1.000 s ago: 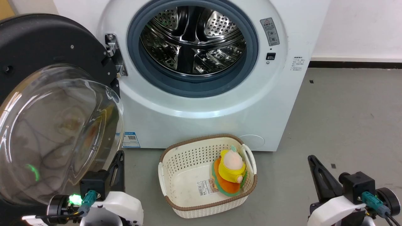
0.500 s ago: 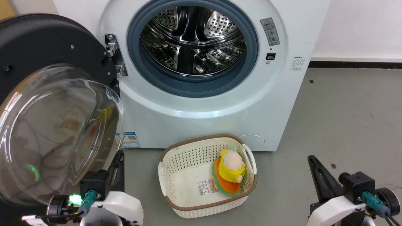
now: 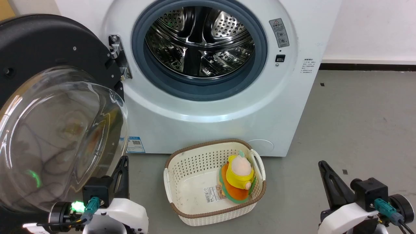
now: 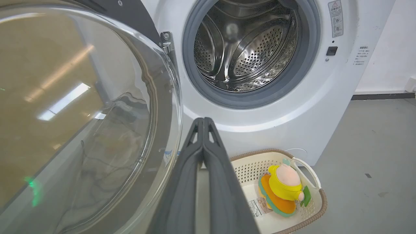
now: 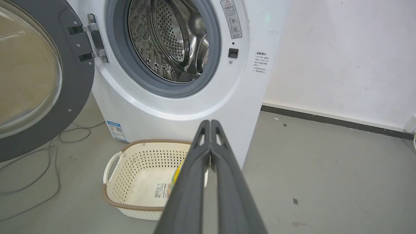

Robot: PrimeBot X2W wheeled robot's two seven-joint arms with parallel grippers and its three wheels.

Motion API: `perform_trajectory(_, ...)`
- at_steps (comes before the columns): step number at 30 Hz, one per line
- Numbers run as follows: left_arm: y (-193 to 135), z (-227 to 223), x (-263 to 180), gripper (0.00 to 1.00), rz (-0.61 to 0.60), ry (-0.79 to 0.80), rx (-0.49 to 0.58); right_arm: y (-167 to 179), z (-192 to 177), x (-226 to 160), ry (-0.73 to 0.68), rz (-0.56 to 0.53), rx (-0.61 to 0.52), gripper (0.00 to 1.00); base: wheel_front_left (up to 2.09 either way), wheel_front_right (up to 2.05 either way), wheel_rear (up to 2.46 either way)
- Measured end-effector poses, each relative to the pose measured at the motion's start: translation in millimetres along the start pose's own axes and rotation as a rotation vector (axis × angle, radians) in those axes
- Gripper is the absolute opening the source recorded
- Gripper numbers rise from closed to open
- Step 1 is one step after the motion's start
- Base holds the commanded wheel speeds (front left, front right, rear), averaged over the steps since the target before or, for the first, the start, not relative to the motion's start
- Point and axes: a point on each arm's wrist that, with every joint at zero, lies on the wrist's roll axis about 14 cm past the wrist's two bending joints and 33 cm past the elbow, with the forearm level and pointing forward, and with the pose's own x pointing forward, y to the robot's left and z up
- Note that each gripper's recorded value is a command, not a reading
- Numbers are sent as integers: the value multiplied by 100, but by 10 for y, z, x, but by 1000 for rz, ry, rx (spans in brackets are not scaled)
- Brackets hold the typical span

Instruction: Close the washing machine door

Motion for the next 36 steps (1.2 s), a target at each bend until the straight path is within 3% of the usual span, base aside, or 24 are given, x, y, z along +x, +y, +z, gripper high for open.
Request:
perform_trajectory(1, 0, 0, 0, 0, 0, 0, 0, 1, 0, 0, 0, 0, 0, 0, 0, 0, 0)
perform_trajectory(2, 0, 0, 0, 100, 0, 0, 0, 0, 0, -1, 0, 0, 1, 100, 0, 0, 0)
perform_trajectory(18, 26, 30, -7, 100, 24, -20, 0, -21, 49, 11, -28, -5, 28, 100, 0, 0, 0)
perform_trajectory(19, 30, 38, -8, 45, 27, -23, 0, -19, 54, 13, -30, -5, 28, 100, 0, 0, 0)
perform_trajectory(20, 37, 48, -10, 0, 30, -26, 1, -15, 58, 17, -32, -3, 29, 100, 0, 0, 0)
perform_trajectory(36, 464, 603, -42, 0, 140, -213, 1, 170, 157, 145, -83, 56, 61, 100, 0, 0, 0)
